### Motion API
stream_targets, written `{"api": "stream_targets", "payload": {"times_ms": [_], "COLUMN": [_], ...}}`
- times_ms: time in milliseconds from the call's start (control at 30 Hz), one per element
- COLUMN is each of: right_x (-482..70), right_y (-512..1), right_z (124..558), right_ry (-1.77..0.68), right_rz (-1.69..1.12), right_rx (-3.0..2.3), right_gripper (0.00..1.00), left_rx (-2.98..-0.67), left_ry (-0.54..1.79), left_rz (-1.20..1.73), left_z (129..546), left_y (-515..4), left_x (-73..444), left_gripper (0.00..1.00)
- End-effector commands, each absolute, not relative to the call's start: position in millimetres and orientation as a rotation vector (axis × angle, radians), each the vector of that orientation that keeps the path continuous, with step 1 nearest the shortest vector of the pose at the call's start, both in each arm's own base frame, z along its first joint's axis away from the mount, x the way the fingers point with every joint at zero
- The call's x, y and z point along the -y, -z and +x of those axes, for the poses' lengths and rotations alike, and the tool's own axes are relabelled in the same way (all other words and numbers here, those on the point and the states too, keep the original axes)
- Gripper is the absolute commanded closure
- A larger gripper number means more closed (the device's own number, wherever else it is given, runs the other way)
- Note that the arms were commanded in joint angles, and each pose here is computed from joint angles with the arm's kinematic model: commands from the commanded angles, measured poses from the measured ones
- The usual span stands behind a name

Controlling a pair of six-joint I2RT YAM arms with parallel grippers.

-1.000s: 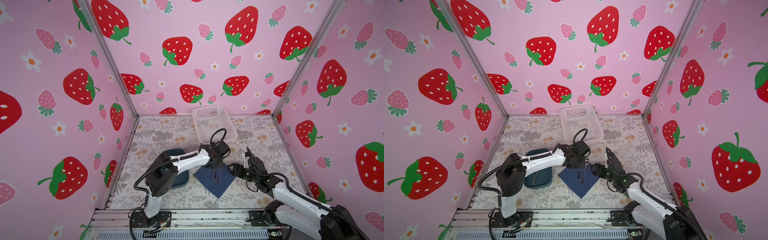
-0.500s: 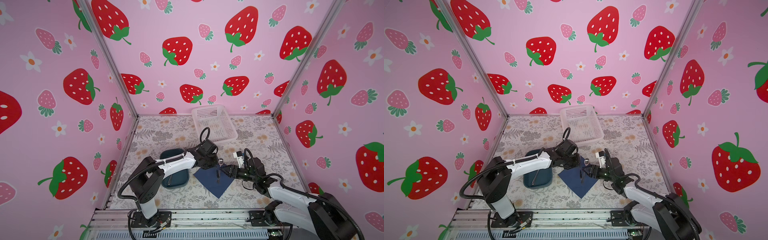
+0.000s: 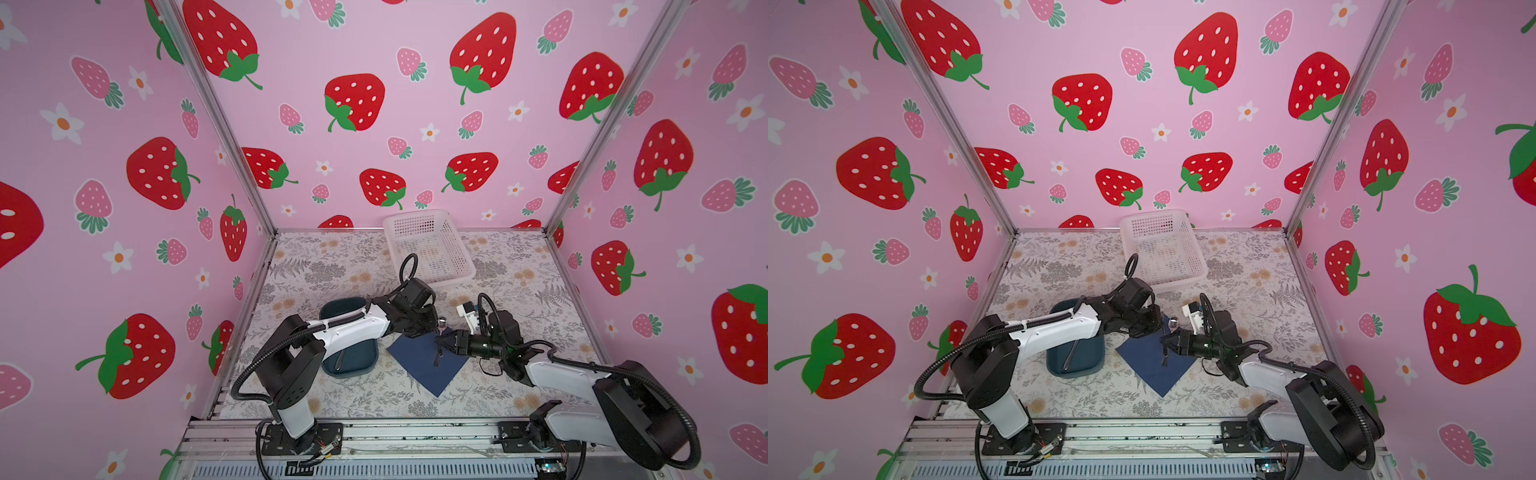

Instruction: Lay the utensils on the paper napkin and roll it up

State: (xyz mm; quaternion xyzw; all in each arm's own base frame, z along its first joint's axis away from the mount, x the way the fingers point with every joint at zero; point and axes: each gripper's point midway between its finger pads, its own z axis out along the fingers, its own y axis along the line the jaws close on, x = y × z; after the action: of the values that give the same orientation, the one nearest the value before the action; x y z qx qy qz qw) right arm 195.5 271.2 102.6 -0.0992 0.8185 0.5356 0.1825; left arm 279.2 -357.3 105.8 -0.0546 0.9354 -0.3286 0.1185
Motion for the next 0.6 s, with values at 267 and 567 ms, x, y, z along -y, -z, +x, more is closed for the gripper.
{"api": "stream_targets", "payload": {"times_ms": [267,567], "right_x": [-280.6,-279.6], "right_y": [-110.1,-114.6], "right_z": [207.4,214.8], "right_ry": [-1.420,-1.290], "right_rz": [-0.359,-0.369], "right_rx": [-2.304,-2.319], "right_gripper": [0.83,0.98], "left_rx": [-2.668,-2.643], "left_ry": [1.026,1.076], "left_rz": [-0.212,-0.260], "left_z": [285.3,287.6], "left_y": [-121.6,-121.7], "left_x": [356.7,358.2], "left_gripper": [1.00,0.99]}}
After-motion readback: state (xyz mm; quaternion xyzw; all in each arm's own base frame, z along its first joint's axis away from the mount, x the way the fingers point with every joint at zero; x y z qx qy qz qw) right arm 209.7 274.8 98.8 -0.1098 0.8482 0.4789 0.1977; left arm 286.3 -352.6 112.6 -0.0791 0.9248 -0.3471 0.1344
